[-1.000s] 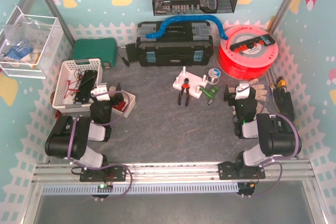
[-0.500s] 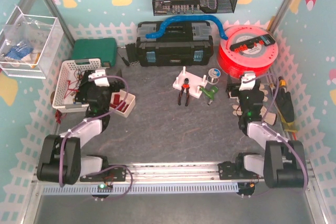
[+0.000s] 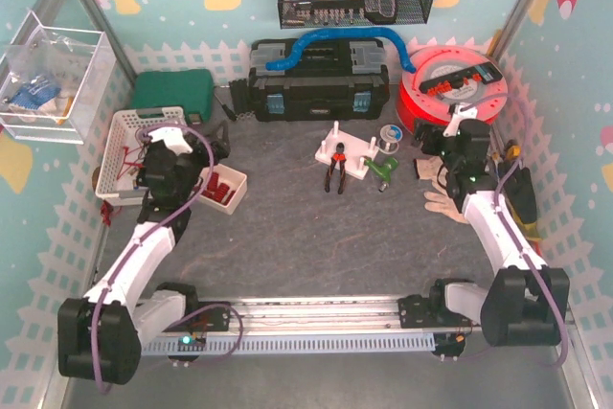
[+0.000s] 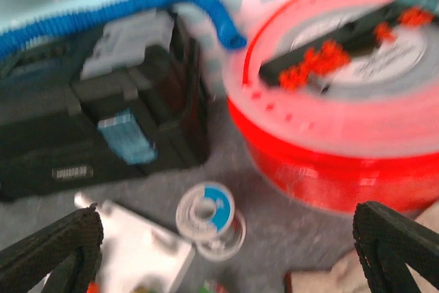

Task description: Install the large spring

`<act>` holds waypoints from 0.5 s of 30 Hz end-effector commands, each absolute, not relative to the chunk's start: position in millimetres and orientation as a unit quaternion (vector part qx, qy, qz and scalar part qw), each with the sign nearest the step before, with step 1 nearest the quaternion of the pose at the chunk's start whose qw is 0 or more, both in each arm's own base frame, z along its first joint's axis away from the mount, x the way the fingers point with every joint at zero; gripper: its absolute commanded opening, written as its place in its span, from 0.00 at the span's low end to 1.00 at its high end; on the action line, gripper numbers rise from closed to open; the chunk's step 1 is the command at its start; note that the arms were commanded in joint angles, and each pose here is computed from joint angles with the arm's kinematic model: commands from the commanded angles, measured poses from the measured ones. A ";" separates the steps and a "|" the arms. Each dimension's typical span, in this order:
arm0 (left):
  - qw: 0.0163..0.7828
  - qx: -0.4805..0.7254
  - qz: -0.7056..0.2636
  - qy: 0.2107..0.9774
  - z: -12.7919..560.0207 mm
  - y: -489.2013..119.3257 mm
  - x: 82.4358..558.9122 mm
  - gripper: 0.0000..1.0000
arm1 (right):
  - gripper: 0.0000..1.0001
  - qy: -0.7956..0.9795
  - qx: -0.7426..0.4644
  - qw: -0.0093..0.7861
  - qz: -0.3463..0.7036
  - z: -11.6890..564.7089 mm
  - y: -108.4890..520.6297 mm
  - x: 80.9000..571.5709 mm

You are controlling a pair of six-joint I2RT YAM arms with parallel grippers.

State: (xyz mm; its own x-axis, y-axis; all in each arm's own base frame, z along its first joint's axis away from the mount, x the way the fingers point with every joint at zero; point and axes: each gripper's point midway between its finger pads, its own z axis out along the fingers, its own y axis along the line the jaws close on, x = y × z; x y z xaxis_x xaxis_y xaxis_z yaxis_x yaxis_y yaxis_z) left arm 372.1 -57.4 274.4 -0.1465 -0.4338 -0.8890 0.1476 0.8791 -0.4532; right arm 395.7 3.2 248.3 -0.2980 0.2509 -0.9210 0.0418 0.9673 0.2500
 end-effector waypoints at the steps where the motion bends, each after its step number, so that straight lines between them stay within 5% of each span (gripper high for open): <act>1: 0.574 -0.084 -0.344 0.739 252.6 -94.0 352.5 0.99 | 0.99 0.856 0.070 0.492 0.142 199.3 25.9 382.2; 7: 0.522 -0.005 -0.402 0.752 241.5 -143.2 345.2 0.99 | 0.99 0.875 0.087 0.459 0.130 164.8 20.7 376.6; 15: 0.500 0.061 -0.362 0.784 212.2 -193.6 331.4 0.99 | 0.77 0.897 0.077 0.408 0.155 121.9 41.3 365.2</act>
State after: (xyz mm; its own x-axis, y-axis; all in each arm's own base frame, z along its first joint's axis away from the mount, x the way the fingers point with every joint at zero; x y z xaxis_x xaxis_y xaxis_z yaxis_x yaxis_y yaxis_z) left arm 335.3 -178.4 211.7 -0.5127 -0.3337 -0.7911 0.4256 0.7014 -0.5717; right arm 374.4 28.3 146.1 -0.6018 0.2679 -0.7523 0.0214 0.9471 0.3202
